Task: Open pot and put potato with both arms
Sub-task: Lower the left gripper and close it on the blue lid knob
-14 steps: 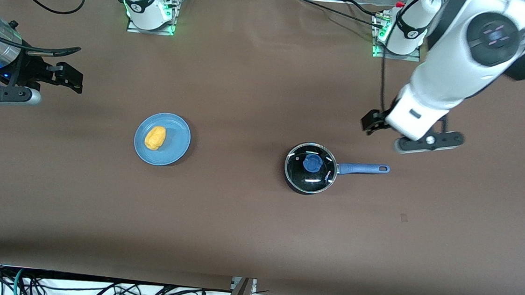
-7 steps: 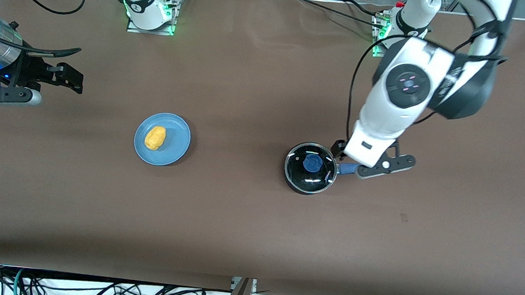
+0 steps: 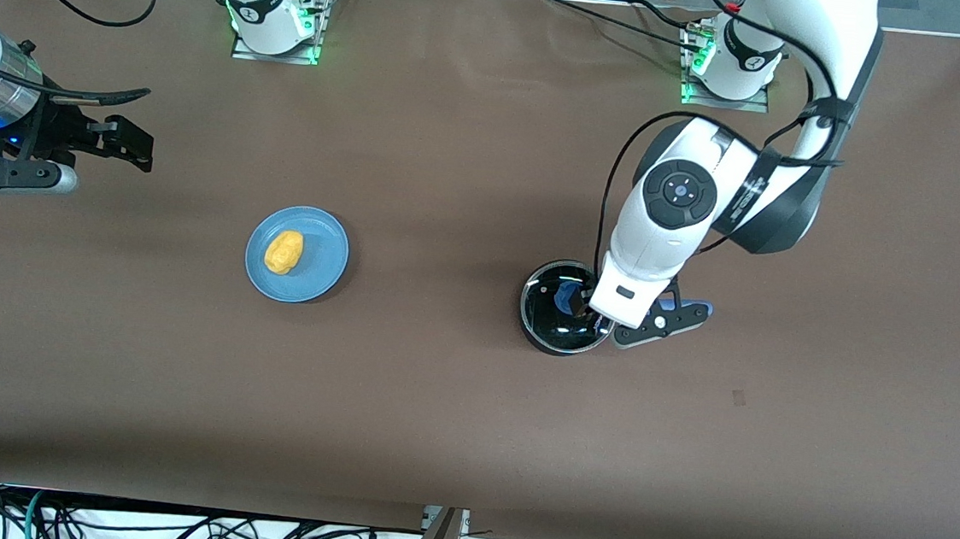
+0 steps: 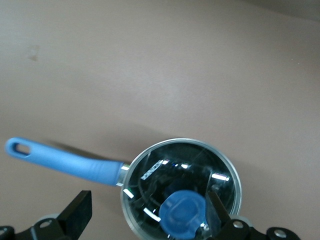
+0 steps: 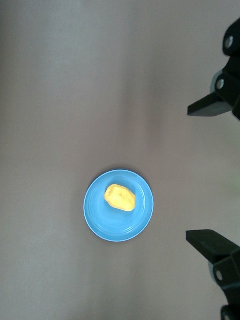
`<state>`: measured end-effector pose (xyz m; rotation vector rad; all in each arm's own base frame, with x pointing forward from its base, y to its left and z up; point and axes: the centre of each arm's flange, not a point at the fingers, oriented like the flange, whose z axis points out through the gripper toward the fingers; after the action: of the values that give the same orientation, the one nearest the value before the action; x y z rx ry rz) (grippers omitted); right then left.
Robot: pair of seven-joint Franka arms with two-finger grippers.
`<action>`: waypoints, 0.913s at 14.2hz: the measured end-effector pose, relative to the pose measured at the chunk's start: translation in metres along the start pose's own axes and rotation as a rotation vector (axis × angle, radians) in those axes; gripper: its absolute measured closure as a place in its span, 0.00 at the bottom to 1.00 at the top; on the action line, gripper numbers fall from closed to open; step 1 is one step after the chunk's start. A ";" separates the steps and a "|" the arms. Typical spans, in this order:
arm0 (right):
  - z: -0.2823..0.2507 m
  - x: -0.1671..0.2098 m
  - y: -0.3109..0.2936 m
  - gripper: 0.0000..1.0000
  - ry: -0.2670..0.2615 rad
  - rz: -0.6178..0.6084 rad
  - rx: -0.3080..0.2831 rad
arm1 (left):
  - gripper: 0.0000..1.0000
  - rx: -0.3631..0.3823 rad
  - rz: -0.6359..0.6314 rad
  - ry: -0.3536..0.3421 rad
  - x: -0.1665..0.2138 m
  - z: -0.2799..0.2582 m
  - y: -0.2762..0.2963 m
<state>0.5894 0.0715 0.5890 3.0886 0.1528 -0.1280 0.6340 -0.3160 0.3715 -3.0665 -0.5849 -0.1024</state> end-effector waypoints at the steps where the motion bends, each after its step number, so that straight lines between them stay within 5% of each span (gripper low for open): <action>1: 0.000 0.000 0.000 0.00 -0.001 0.000 0.000 | 0.00 -0.010 -0.003 0.005 -0.001 0.010 0.001; 13: 0.001 0.001 -0.001 0.00 -0.001 -0.001 0.003 | 0.00 -0.037 -0.113 0.004 -0.045 0.058 0.027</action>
<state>0.5898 0.0723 0.5880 3.0917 0.1543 -0.1306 0.6058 -0.3555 0.3108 -3.0665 -0.7638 -0.1222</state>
